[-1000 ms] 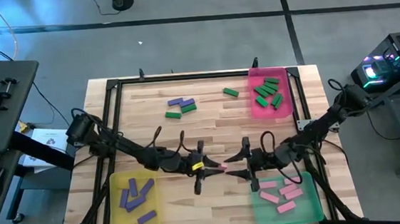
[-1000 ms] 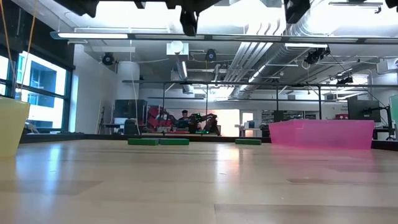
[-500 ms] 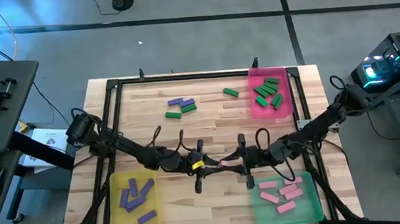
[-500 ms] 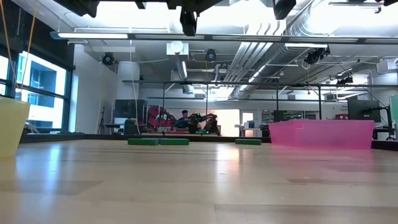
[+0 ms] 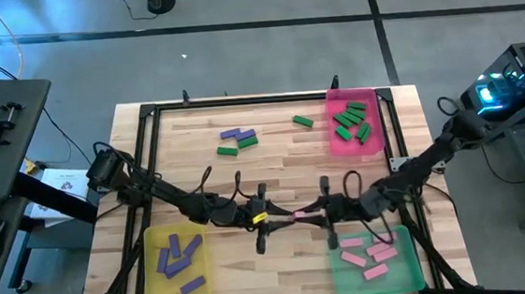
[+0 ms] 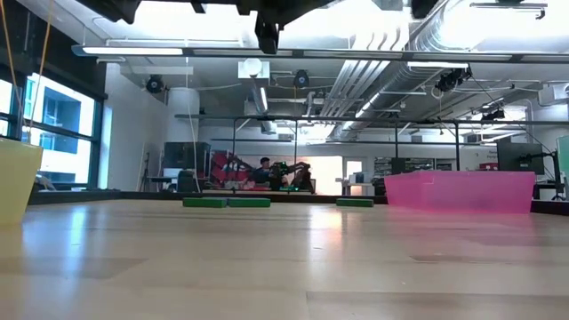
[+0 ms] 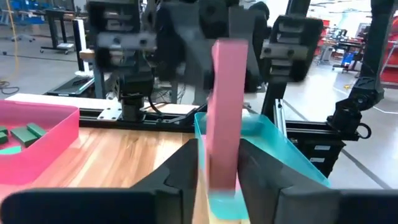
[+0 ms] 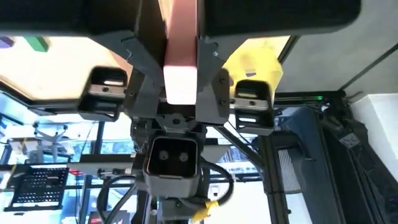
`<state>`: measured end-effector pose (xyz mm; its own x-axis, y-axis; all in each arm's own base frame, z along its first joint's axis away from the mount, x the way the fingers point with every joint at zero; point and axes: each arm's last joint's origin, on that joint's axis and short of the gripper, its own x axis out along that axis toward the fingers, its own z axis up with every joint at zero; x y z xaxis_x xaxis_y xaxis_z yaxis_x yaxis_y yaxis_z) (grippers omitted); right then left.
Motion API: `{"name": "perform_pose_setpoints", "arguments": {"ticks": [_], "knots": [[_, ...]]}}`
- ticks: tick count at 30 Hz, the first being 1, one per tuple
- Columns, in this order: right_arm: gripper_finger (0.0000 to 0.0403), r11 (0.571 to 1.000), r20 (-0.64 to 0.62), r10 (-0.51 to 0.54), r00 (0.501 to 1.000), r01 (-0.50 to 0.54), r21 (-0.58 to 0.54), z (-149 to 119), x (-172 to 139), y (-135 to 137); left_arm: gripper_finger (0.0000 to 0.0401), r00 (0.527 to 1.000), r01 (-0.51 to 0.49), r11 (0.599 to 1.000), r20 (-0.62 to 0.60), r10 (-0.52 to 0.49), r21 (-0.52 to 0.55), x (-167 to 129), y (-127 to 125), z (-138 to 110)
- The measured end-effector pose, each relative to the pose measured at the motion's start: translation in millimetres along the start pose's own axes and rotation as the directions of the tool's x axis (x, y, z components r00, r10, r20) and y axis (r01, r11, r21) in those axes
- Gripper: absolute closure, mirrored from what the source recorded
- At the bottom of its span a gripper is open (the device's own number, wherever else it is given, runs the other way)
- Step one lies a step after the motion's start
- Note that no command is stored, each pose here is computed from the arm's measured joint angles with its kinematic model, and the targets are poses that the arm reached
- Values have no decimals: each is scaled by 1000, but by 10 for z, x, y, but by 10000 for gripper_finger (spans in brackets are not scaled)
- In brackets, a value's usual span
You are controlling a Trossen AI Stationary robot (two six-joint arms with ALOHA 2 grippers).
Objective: Sort blocks
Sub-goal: Put the pink block into the green bin
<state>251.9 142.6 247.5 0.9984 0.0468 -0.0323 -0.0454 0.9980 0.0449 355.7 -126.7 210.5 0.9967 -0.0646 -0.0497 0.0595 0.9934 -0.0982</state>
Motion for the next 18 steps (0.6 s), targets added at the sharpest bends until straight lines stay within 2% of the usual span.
{"name": "perform_pose_setpoints", "arguments": {"ticks": [5,11,14,18], "knots": [[372,999,-85,-14,996,17,41,113,-395,166,272,999,-12,1000,-43,13,15,0,9,-44],[372,969,-264,72,962,-4,247,75,-863,277,253,997,-21,1000,-75,21,2,0,21,-76],[372,926,-399,144,906,18,376,-49,-1002,318,252,997,-21,1000,-73,21,1,0,21,-75],[372,878,-608,212,765,123,462,-292,-1092,368,252,997,-25,1000,-73,25,2,2,29,-74]]}}
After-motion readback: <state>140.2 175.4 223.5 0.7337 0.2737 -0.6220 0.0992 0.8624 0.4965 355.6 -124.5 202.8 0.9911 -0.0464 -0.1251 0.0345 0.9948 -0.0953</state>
